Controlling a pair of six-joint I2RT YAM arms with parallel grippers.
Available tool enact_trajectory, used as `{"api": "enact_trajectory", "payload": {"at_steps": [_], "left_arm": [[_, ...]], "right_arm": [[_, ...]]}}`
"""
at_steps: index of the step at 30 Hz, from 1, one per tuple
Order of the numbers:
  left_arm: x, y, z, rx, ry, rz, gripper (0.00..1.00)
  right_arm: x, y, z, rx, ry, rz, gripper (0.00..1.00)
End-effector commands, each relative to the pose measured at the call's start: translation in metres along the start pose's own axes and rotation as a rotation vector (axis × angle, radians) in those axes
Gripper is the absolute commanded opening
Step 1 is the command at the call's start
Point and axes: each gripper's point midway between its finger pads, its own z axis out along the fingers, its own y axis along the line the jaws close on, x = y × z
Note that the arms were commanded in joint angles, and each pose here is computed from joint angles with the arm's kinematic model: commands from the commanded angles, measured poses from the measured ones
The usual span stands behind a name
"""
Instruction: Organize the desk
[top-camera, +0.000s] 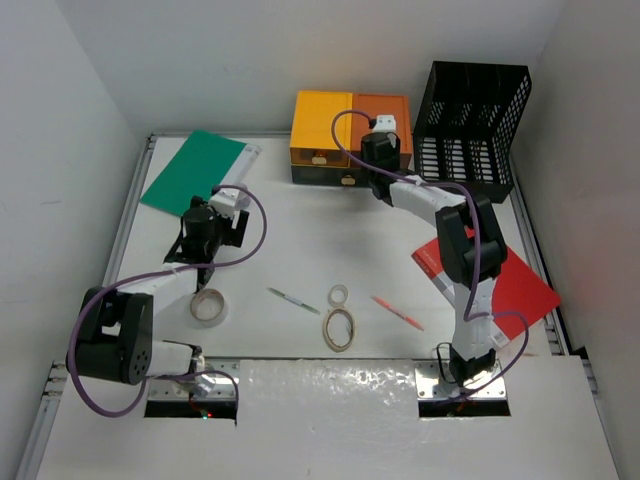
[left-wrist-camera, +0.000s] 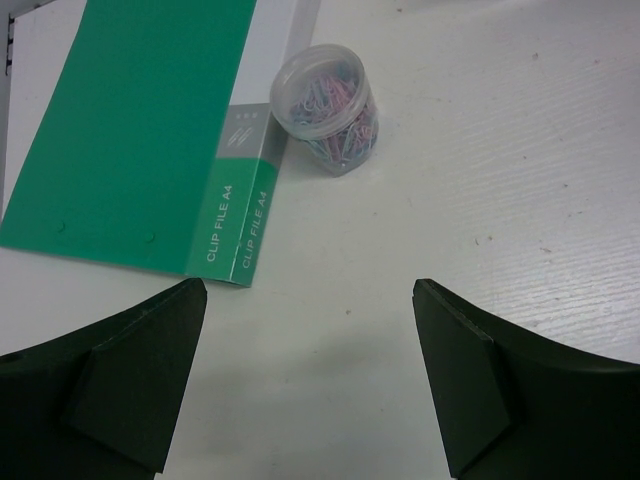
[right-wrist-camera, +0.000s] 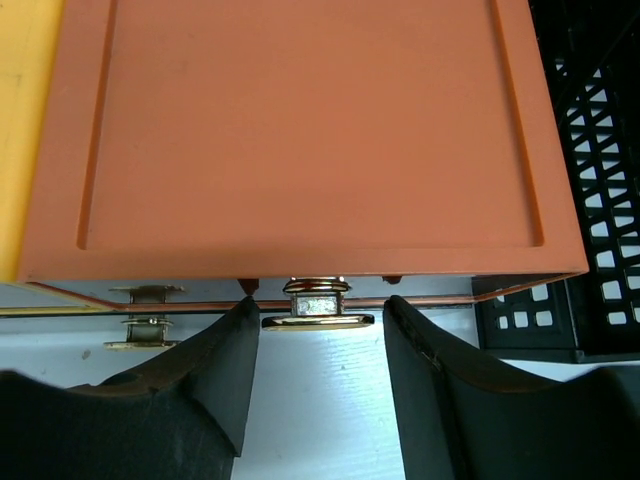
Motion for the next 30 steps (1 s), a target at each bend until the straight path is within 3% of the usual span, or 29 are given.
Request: {"api": "enact_trajectory", "payload": {"at_steps": [1,6,10,15,30], "left_arm": [[-0.012,0.007,0.003,-0.018,-0.044,-0.01,0.83],[-0.012,0.007,0.003,-0.017,-0.042,-0.01,0.83],[-0.011,0.007,0.004,-0.017,-0.041,-0.01,0.83],[-0.011,0.007,0.004,-0.015,-0.04,-0.008,0.83],[-0.009,0.007,0.005,-0.021,-0.032,-0.008,0.83]], "right_arm": [[-0.029,0.002,0.003,0.012,-0.068,0.056,0.51],[-0.027,0.003,0.005,0.014,-0.068,0.056,0.4],[-0.021,0.003,0.004,0.014,-0.054,0.069,0.17],[-0.021,-0.001,-0.01,-0.006,-0.056,0.098,0.0],[0.066,-0.005,-0.083,-0.151,0.076,0.035,0.0]]}}
